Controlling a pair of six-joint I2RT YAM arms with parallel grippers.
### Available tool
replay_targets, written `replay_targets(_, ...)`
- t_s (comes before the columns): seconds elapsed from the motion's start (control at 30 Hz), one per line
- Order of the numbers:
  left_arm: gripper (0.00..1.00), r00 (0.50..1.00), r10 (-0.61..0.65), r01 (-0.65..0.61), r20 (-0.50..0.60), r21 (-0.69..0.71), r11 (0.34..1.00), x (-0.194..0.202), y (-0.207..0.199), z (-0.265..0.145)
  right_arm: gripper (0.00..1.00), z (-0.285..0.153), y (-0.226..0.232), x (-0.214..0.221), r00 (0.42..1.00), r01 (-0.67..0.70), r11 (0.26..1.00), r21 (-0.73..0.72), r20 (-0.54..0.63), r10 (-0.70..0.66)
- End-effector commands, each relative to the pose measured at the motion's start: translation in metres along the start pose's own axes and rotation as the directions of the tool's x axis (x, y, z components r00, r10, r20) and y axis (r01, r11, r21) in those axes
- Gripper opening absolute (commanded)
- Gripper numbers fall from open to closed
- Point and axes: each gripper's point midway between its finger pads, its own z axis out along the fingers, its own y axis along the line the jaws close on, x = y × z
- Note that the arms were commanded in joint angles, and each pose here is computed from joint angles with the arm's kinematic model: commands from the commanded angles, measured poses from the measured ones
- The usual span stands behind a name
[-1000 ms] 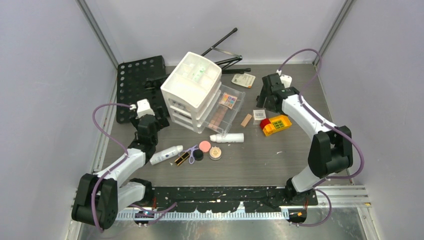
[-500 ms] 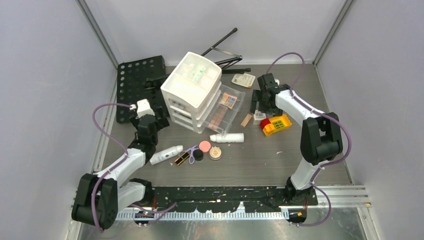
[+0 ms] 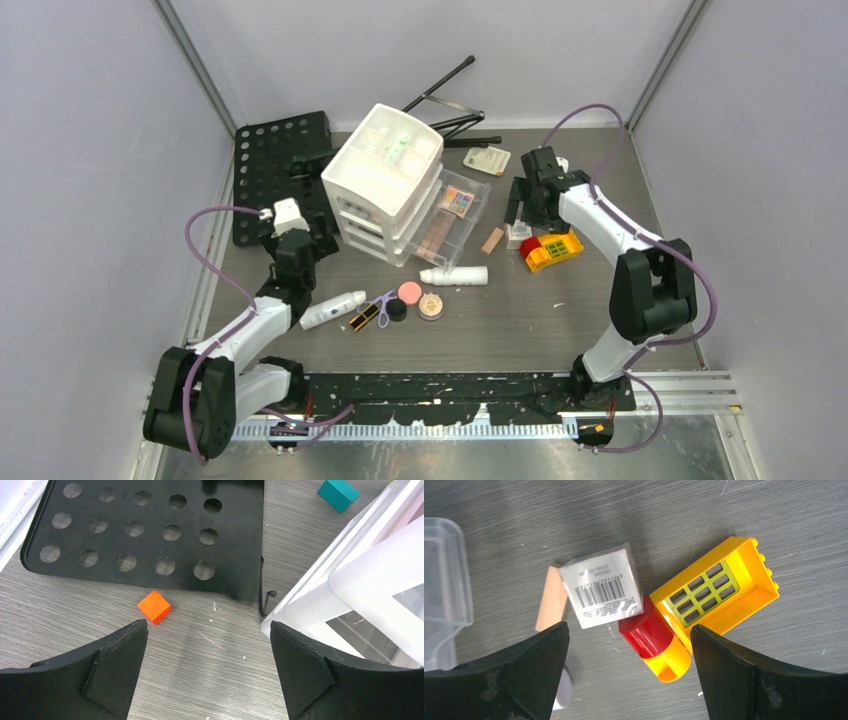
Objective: Organize the makeup
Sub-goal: Pick up the makeup from the center of the board.
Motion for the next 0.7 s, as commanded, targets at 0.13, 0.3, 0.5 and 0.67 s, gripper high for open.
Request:
replay_targets(0.13, 0.95, 0.997, -0.037, 0.037, 0.065, 0.006, 0.999, -0.025, -0.007, 0.004, 0.95, -0.045, 0.016, -0.018, 0.97, -0.171, 0.968, -0.185, 0.142, 0.198)
replay_targets(0.3, 0.95, 0.998, -0.027, 0.027, 0.062, -0.009, 1.0, -0.024, -0.005, 0.005, 0.95, -0.051, 0.016, -0.011, 0.958, -0.201, 0.953, -0.227, 0.157, 0.239)
replay_targets(0.5, 0.95, 0.998, -0.026, 0.026, 0.062, -0.01, 1.0, -0.024, -0.004, 0.004, 0.96, -0.049, 0.001, 0.004, 0.953, -0.226, 0.957, -0.181, 0.161, 0.256)
replay_targets(0.67, 0.94, 0.998, -0.027, 0.027, 0.061, 0.003, 1.0, -0.024, -0.007, 0.005, 0.95, -0.075, 0.02, 0.005, 0.935, -0.262, 0.911, -0.32, 0.15, 0.321)
